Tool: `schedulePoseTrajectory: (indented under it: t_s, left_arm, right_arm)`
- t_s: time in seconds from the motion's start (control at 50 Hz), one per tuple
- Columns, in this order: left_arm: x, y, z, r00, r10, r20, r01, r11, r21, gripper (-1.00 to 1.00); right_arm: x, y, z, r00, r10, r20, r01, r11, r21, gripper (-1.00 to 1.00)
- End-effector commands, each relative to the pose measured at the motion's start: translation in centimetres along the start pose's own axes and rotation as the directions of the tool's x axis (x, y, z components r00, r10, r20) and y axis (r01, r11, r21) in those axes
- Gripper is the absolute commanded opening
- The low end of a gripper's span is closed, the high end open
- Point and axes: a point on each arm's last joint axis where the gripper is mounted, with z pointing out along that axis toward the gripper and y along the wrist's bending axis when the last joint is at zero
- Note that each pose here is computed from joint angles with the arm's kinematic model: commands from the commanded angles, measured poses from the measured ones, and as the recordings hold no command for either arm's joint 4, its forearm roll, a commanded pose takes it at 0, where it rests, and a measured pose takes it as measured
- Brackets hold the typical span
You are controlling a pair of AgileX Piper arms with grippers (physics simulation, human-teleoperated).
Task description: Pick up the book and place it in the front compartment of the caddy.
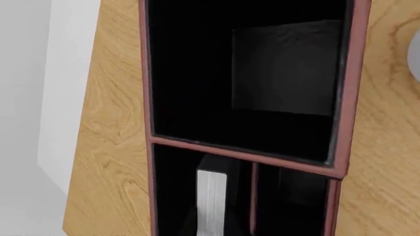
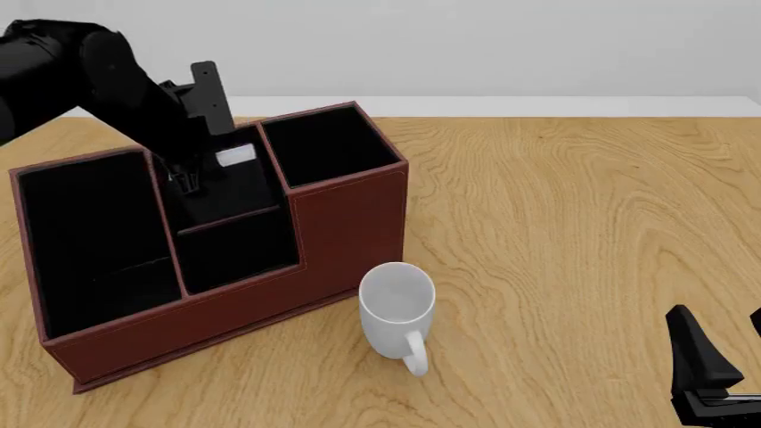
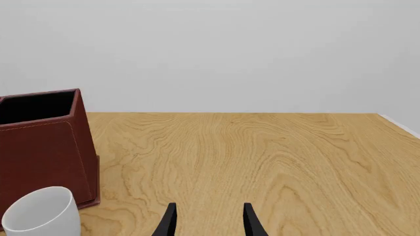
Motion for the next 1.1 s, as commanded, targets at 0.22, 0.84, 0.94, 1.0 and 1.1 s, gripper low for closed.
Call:
schedulePoseTrajectory:
  t_s: [0.22,0.84,0.94,1.0,1.1]
  left_arm:
    - [-1.1,-0.5,2.2,1.000,0.016,0.009,-0.016,1.000,0.021,-1.00]
    - [-1.3,-0.2,1.6,1.000,-0.005,0.009,0.004,1.000,0.022,1.00]
    - [-1.4,-0.2,1.3,1.000,-0.004,0.011,0.004,1.000,0.019,1.00]
    - [-1.3,-0.3,1.2,1.000,-0.003,0.010,0.002,1.000,0.021,1.00]
    - [-1.2,-0.4,0.9,1.000,0.000,0.010,0.000,1.000,0.020,1.00]
  right_arm:
    - [0.0,0.0,0.0,1.000,0.000,0.000,0.000,1.000,0.000,1.00]
    - [0.0,0.0,0.0,1.000,0.000,0.000,0.000,1.000,0.000,1.00]
    - [0.0,0.0,0.0,1.000,0.000,0.000,0.000,1.000,0.000,1.00]
    - [0.0,0.0,0.0,1.000,0.000,0.000,0.000,1.000,0.000,1.00]
    - [0.0,0.0,0.0,1.000,0.000,0.000,0.000,1.000,0.000,1.00]
